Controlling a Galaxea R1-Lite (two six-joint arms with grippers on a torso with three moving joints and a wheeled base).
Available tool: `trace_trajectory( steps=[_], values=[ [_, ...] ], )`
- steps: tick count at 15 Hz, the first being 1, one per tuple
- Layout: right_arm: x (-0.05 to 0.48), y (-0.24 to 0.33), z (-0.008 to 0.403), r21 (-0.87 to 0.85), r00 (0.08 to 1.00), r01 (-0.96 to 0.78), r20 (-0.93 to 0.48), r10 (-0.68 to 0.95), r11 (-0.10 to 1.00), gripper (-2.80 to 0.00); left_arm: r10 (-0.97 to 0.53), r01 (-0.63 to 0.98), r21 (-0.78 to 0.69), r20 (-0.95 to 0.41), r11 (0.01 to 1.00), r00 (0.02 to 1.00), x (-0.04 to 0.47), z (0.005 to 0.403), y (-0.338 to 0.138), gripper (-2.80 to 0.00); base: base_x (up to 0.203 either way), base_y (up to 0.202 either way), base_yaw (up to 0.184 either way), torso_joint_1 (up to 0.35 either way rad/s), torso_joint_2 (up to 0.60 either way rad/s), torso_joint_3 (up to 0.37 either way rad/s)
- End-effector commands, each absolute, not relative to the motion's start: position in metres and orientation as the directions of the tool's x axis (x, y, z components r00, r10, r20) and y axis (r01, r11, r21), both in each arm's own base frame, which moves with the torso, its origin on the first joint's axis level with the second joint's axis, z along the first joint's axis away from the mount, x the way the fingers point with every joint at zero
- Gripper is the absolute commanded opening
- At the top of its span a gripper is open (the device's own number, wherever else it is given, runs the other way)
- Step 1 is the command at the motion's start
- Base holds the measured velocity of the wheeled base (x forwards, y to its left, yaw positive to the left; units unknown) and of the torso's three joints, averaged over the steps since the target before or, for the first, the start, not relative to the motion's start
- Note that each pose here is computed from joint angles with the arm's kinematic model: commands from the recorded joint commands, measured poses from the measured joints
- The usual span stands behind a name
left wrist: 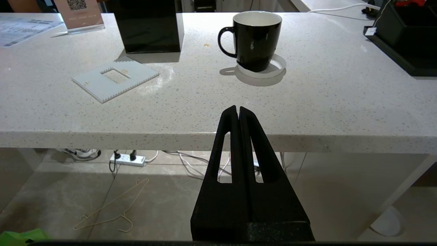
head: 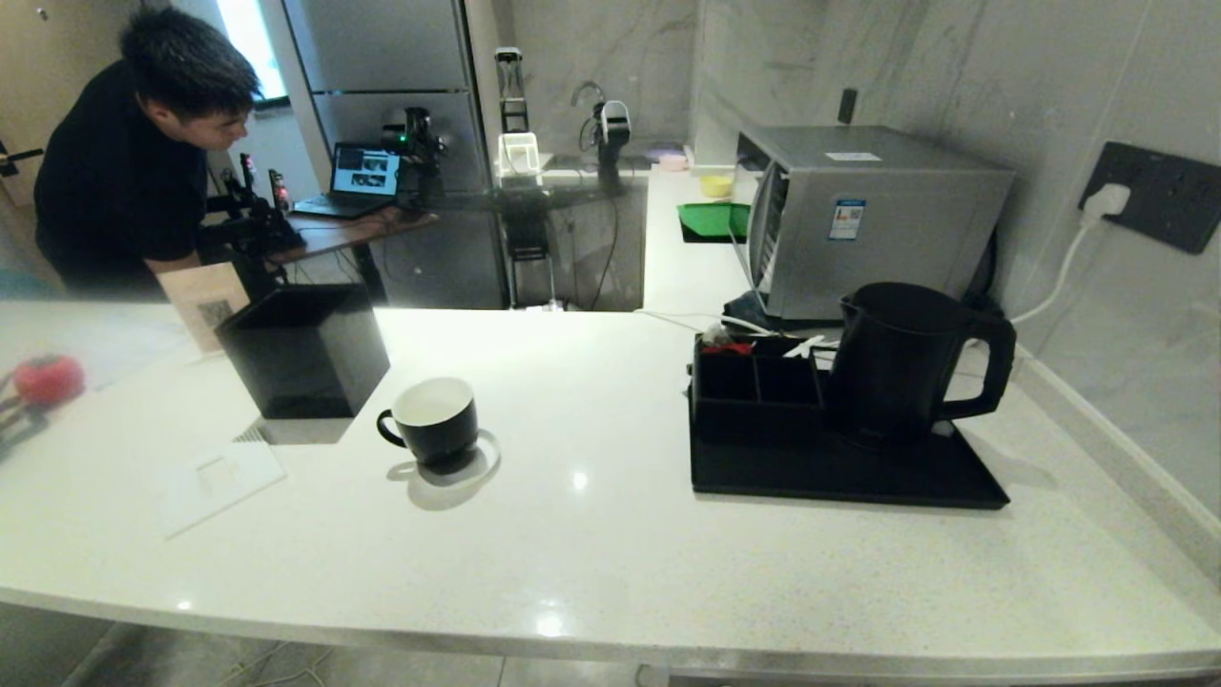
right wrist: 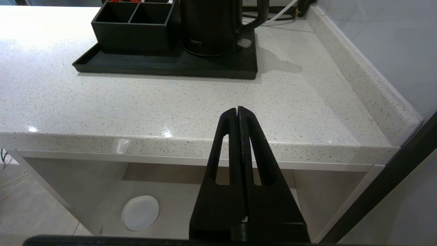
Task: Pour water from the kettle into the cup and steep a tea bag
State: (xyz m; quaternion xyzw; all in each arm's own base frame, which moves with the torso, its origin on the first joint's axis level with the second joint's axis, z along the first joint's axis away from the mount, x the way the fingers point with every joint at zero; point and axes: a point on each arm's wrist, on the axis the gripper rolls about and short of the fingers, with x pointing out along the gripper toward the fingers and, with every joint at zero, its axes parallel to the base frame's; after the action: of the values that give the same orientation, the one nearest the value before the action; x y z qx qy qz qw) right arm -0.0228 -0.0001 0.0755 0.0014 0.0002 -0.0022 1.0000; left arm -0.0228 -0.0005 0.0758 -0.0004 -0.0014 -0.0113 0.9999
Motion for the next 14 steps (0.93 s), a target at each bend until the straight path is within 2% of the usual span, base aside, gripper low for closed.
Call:
trace_trajectory(
  steps=[1,11,14],
  values=[
    [-0.023,0.000,0.075,0.000,1.000,0.005,0.000,-0.005,1.000,-2.80,-0.023,0.023,-0.001,0.003,1.000,1.000,-0.023,0.076,-0.001,-2.80,0.000,0.000,0.000,0.000,0.00,0.000],
    [-0.021,0.001,0.077,-0.071,0.999,-0.032,-0.007,0.032,0.997,-2.80,-0.023,0.023,-0.001,0.003,1.000,1.000,-0.023,0.076,-0.001,-2.80,0.000,0.000,0.000,0.000,0.00,0.000],
    [-0.016,0.002,0.093,-0.085,0.996,-0.088,-0.038,0.085,0.993,-2.80,-0.023,0.023,-0.001,0.003,1.000,1.000,-0.023,0.076,-0.001,-2.80,0.000,0.000,0.000,0.000,0.00,0.000]
  ],
)
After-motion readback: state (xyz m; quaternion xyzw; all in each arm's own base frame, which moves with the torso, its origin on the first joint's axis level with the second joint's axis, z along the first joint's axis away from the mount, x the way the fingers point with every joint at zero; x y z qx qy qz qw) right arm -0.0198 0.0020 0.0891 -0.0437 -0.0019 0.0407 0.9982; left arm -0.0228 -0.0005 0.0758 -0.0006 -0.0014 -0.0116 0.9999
